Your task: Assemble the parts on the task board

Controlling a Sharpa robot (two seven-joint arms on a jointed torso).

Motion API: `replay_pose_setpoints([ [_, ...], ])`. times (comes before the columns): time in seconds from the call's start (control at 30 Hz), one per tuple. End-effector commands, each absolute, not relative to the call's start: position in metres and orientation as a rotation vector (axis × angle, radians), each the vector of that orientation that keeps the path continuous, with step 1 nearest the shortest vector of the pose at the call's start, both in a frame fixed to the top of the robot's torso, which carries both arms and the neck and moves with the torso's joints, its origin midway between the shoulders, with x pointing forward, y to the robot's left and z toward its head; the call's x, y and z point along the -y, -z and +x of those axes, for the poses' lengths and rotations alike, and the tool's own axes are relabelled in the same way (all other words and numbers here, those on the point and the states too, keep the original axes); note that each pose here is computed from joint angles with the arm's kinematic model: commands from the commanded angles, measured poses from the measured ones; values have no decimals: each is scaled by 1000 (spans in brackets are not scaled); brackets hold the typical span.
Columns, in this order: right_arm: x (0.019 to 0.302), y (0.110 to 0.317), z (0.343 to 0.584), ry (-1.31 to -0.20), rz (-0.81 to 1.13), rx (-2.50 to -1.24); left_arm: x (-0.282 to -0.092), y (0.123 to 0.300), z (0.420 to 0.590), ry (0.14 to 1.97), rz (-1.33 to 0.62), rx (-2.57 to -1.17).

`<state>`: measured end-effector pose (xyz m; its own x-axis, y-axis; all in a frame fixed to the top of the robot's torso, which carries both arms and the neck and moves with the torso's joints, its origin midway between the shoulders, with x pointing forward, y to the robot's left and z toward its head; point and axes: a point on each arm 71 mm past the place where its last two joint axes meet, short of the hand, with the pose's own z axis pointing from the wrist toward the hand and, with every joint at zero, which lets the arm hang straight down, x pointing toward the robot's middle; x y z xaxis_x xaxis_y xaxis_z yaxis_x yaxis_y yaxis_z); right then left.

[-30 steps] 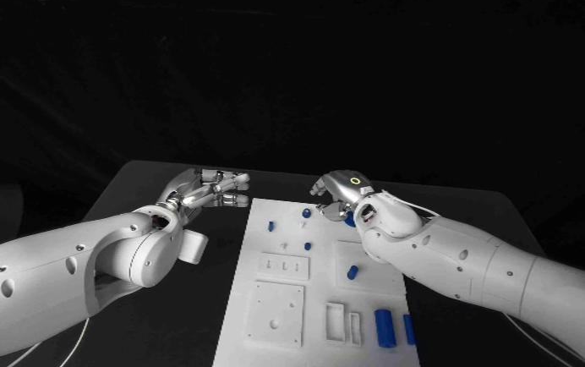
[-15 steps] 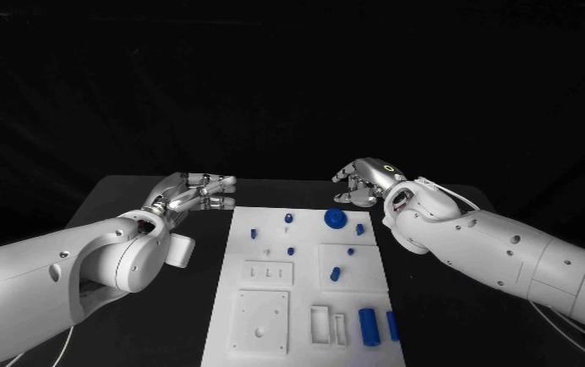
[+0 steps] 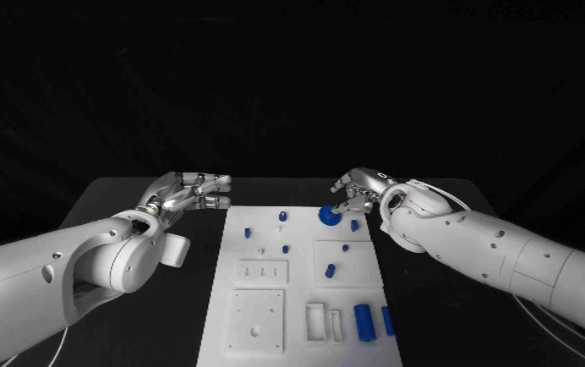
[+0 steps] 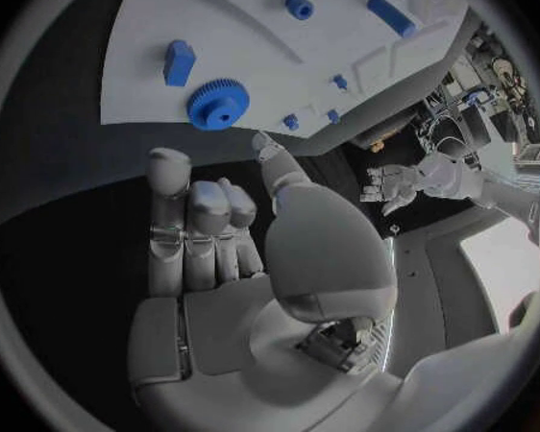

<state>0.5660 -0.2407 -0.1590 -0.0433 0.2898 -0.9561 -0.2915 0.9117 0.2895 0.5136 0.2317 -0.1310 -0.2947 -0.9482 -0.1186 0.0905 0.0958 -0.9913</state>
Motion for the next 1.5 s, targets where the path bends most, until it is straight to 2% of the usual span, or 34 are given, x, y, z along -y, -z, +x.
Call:
replay_pose_setpoints([
  [0.03,239,167,567,-487,-20,-1606,-229,130,513,1403,-896,-1425],
  [0.63,242,182,571,-447,-19,-1623,-228,129,511,1407,-893,-1429],
  [1.5,242,188,573,-446,-10,-1651,-226,130,509,1407,-895,-1444],
])
